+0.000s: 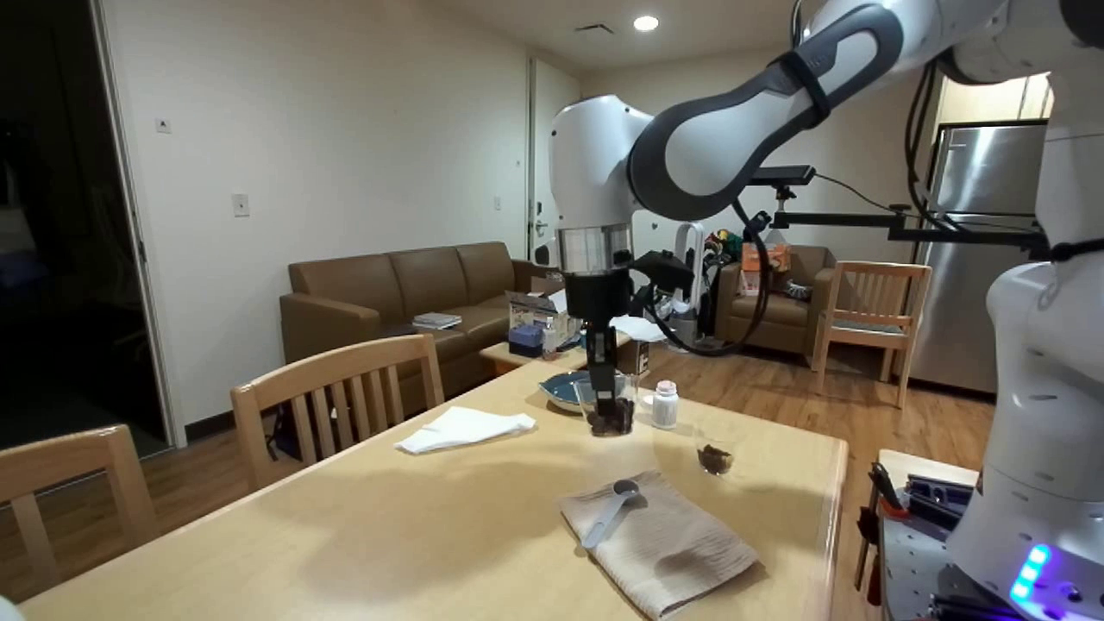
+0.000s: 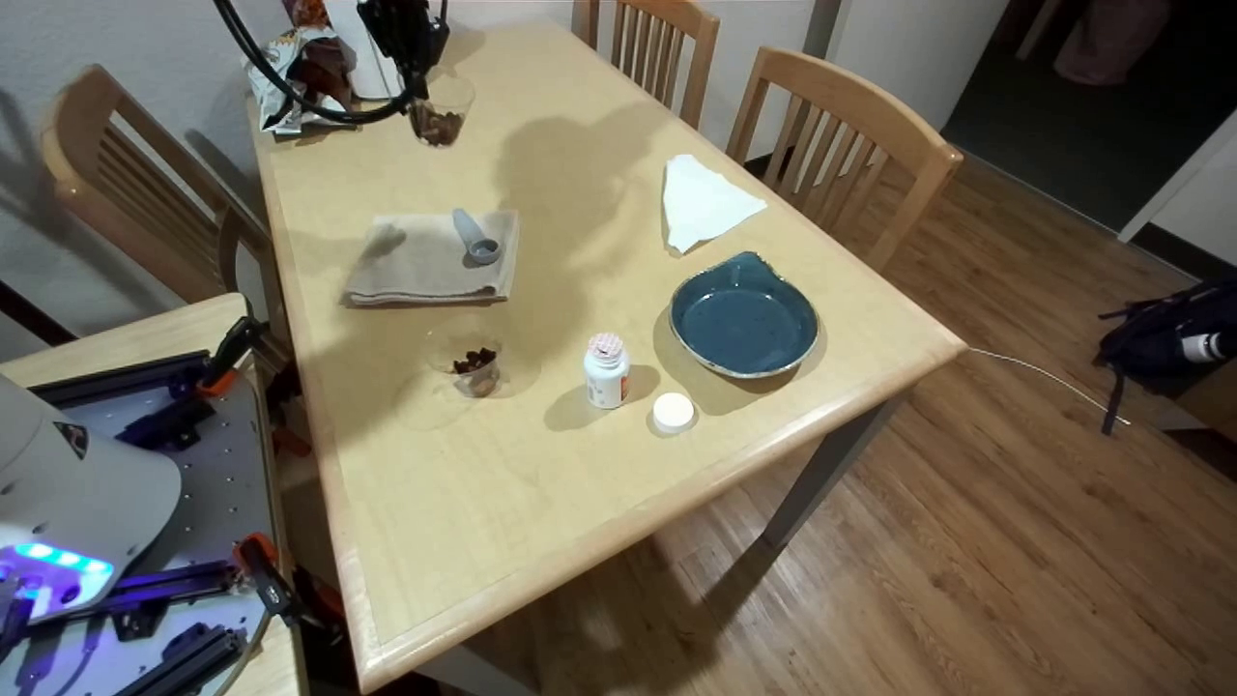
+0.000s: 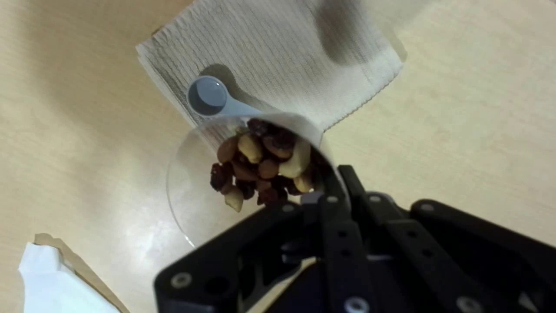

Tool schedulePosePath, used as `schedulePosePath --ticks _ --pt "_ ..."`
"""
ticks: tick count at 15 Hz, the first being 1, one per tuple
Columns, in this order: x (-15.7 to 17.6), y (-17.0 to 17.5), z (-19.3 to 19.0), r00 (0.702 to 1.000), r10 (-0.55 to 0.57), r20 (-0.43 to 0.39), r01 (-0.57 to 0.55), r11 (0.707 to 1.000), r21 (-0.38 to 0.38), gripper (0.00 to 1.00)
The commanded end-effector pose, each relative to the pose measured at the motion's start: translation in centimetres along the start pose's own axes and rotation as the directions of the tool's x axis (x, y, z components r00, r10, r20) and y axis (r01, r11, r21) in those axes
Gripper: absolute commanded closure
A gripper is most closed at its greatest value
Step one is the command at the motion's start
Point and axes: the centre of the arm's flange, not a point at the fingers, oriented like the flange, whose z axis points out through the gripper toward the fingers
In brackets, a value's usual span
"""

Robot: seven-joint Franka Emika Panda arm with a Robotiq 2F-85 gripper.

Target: Pick up the cup and pour some of its contents in the other cup

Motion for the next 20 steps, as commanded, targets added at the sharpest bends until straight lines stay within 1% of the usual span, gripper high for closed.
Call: schedulePosePath --ticks 1,2,4,5,7,11,12,13,16,19,20 --pt "0.0 0.0 0.0 1.0 0.0 0.0 0.0 1.0 0.0 0.95" --pt "0.2 0.0 0.3 0.999 -0.035 -0.026 0.033 0.998 -0.057 0.95" --pt "0.9 0.2 1.3 0.996 -0.07 -0.054 0.064 0.992 -0.113 0.94" --pt "1.5 0.4 2.0 0.992 -0.092 -0.081 0.077 0.983 -0.165 0.94" --pt "2.7 0.8 3.0 0.984 -0.118 -0.132 0.09 0.976 -0.199 0.95" --pt "5.3 2.7 5.5 0.963 -0.099 -0.252 0.063 0.987 -0.146 0.94" --pt "5.9 3.2 5.9 0.961 -0.085 -0.264 0.054 0.991 -0.123 0.95" --pt "6.8 3.5 5.5 0.956 -0.094 -0.277 0.054 0.988 -0.147 0.95" --pt "7.9 4.8 6.2 0.954 -0.121 -0.276 0.064 0.976 -0.206 0.95" --pt "8.4 5.6 5.9 0.96 -0.159 -0.231 0.091 0.956 -0.279 0.95" --pt "8.4 5.7 5.7 0.965 -0.161 -0.204 0.094 0.947 -0.306 0.95"
